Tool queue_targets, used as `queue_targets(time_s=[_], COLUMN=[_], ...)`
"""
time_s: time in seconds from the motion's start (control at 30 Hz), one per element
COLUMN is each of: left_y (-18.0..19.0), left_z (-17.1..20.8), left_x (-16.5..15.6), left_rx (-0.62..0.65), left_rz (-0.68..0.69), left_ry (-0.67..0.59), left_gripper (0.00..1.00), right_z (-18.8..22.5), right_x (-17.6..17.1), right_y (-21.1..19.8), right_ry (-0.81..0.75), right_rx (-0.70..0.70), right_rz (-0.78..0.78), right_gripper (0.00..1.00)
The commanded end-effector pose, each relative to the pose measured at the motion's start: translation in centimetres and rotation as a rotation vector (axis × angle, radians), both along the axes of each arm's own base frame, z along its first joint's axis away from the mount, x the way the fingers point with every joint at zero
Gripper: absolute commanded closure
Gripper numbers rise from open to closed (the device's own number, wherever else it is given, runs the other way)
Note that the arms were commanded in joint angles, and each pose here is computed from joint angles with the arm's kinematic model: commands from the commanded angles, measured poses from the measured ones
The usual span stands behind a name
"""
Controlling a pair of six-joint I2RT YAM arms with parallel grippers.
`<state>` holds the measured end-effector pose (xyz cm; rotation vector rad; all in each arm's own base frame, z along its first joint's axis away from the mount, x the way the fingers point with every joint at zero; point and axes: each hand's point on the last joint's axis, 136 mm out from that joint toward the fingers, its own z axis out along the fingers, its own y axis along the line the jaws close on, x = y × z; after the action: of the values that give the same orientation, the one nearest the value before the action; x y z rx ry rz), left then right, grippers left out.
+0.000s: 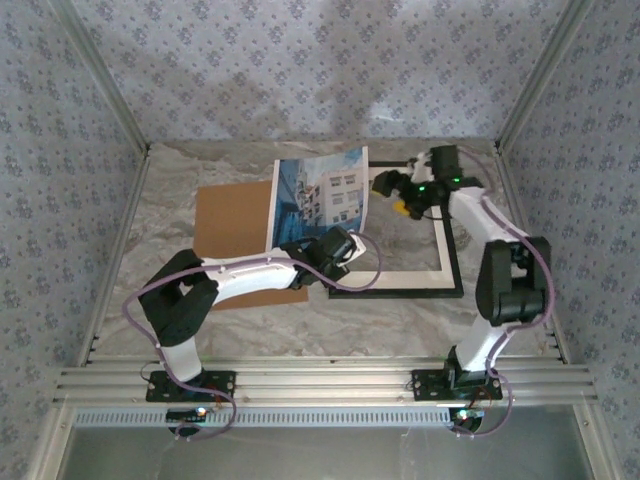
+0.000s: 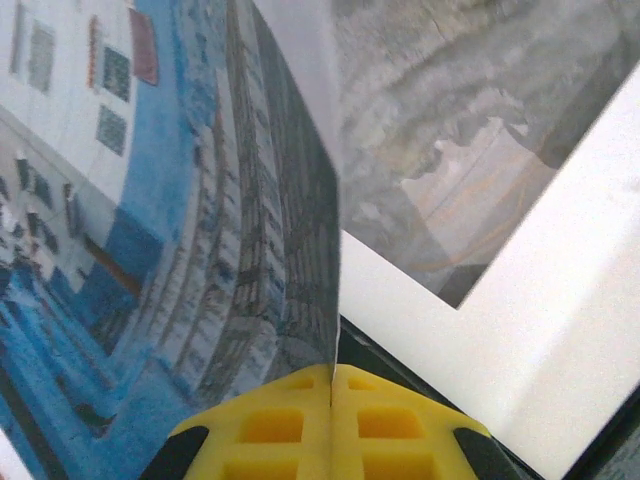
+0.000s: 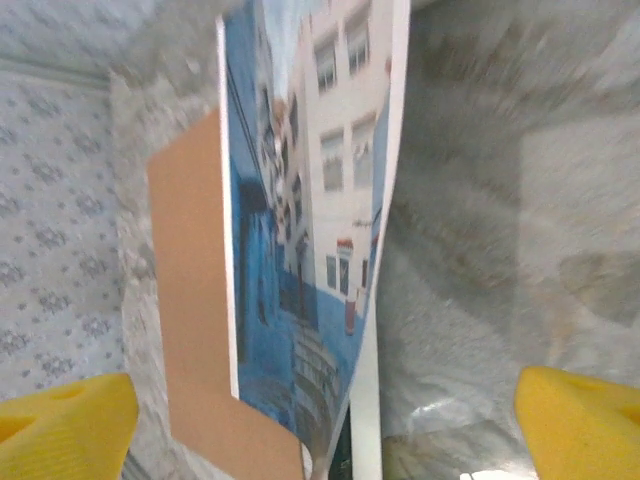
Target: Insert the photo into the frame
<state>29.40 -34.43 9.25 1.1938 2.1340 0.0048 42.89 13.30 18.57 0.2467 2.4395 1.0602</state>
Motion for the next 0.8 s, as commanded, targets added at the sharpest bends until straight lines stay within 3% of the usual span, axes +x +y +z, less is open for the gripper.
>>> queue_targets(time_s=[0.0,0.13,0.3,0.5,0.63,0.77], left_y=[0.0,0.7,-0.1,-0.5,2.3,7.1], left_z=[6.2,11.0,19.5,28.8,30.5,28.0], left_x=[2.7,5.4,7.9,8.1,8.2,9.5], left_rx=[-0.171,-0.302,-0.565,-0.877,-1.087,-1.211], left_rz=[0.075,0.136,0.140,0.095,0.166,0.400], left_ry=[-0.040,-0.077,-0.131,-0.241,-0.273,-0.291], left_gripper=[1.00,1.00,1.00,1.00,1.00,1.00], right_z=[3.3,4.8,4.8,4.2,3.3,2.7], right_x=[-0.9,-1.8,-3.1,-3.5,-3.5,-3.3], right_y=[-3.1,-6.0,-8.1,-8.3,-8.0,-7.8], right_ry=[-0.091,-0.139,-0.205,-0.233,-0.218,-0.205], right_rx=[-0.022,-0.065,-0.141,-0.123,-0.104,-0.075], right_rz=[-0.067,-0.136,-0.194,-0.234,-0.233,-0.238], right_gripper=[0.00,0.00,0.00,0.00,0.00,0.00])
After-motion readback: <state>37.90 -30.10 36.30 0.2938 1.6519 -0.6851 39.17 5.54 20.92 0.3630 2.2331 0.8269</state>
